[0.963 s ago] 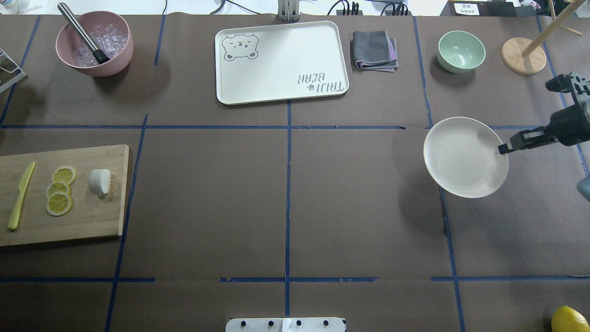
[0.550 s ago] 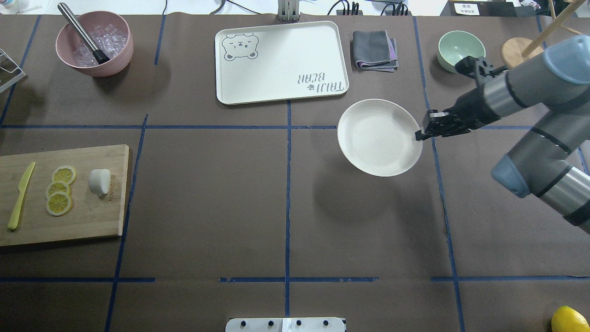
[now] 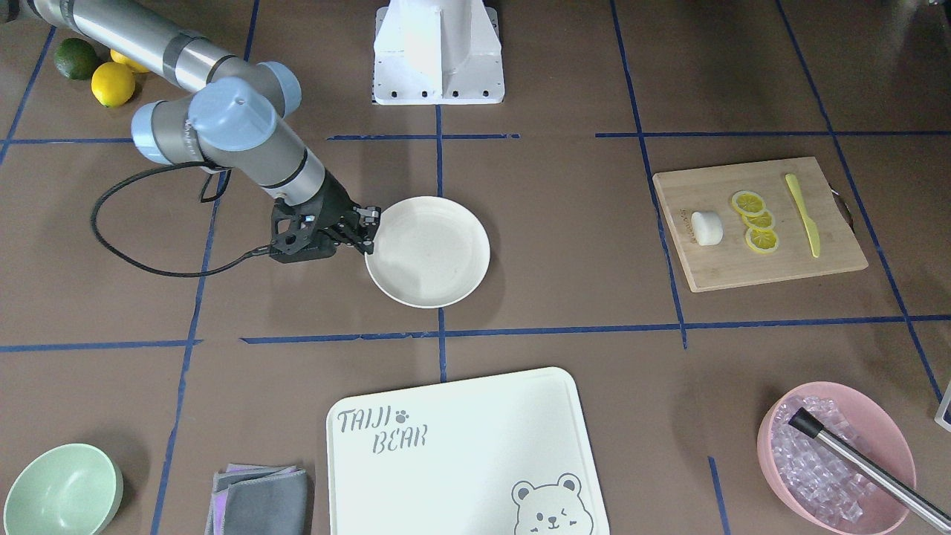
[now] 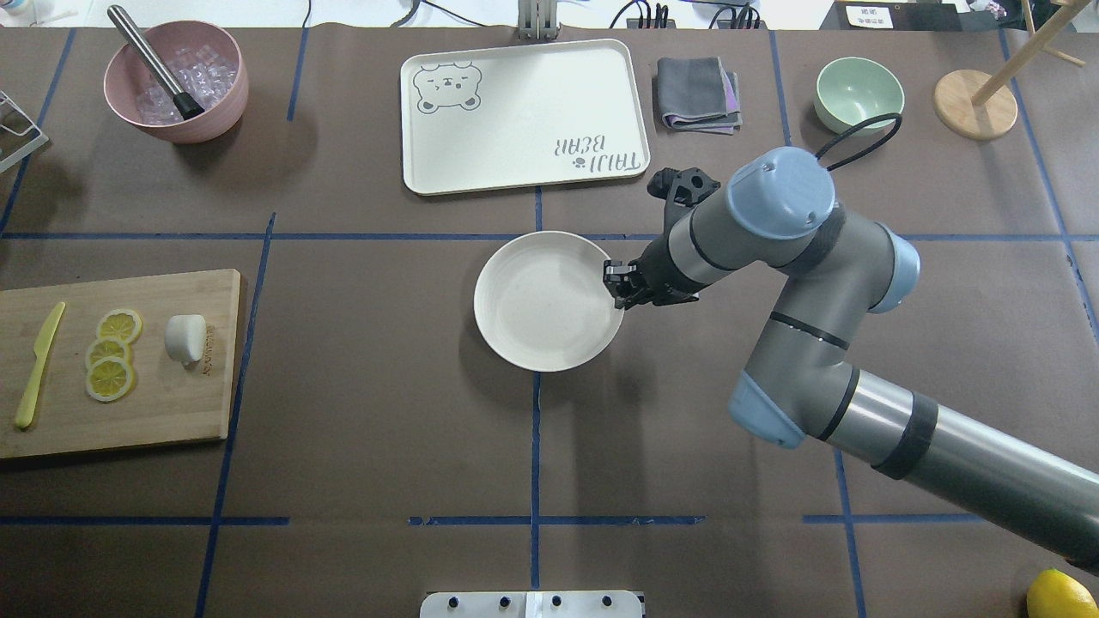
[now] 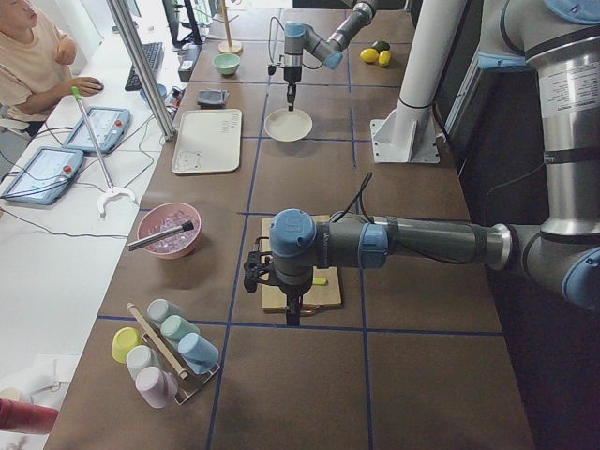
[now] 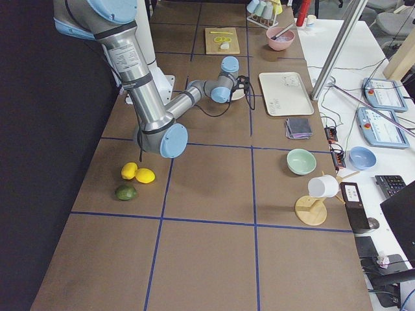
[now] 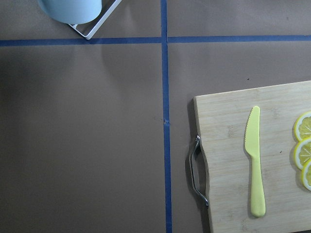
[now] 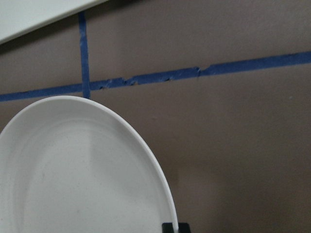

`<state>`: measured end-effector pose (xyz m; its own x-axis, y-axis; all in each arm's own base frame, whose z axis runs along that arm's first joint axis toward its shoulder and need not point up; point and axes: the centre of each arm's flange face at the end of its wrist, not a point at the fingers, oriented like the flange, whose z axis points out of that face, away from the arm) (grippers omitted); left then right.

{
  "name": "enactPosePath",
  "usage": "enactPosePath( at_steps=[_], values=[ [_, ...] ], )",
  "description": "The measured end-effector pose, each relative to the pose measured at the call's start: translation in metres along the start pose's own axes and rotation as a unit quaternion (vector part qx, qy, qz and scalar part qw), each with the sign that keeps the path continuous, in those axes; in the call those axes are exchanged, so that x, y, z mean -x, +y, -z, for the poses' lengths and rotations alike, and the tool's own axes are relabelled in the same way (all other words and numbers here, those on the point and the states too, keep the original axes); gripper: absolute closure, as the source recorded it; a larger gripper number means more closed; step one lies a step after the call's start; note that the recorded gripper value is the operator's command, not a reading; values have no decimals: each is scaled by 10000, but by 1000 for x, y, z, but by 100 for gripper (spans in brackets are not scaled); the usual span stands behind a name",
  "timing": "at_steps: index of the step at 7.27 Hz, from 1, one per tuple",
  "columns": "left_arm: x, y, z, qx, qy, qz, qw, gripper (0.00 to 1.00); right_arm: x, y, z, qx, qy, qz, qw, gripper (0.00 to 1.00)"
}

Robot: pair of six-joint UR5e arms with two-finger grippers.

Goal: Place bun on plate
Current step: 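Slide the cream plate with the right gripper toward the table center, then release the plate and withdraw the right arm out of view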

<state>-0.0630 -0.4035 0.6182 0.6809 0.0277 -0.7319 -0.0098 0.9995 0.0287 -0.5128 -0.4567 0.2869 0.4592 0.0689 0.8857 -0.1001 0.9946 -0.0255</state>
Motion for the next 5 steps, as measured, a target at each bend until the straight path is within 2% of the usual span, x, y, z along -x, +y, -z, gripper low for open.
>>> enactPosePath(
  at_steps=[1, 2, 3, 5],
  values=[
    [0, 0, 0, 2, 0, 2, 10000, 0, 10, 16, -14, -34, 69, -13, 10000, 97],
    [0, 0, 0, 3, 0, 6, 10000, 0, 14, 25, -20, -47, 103, -12, 9999, 43],
    [0, 0, 0, 4, 0, 7, 10000, 0, 14, 29, -24, -45, 121, -9, 9999, 0],
    [0, 0, 0, 7, -1, 10, 10000, 0, 7, 16, -17, -111, 196, -74, 9997, 0]
  ],
)
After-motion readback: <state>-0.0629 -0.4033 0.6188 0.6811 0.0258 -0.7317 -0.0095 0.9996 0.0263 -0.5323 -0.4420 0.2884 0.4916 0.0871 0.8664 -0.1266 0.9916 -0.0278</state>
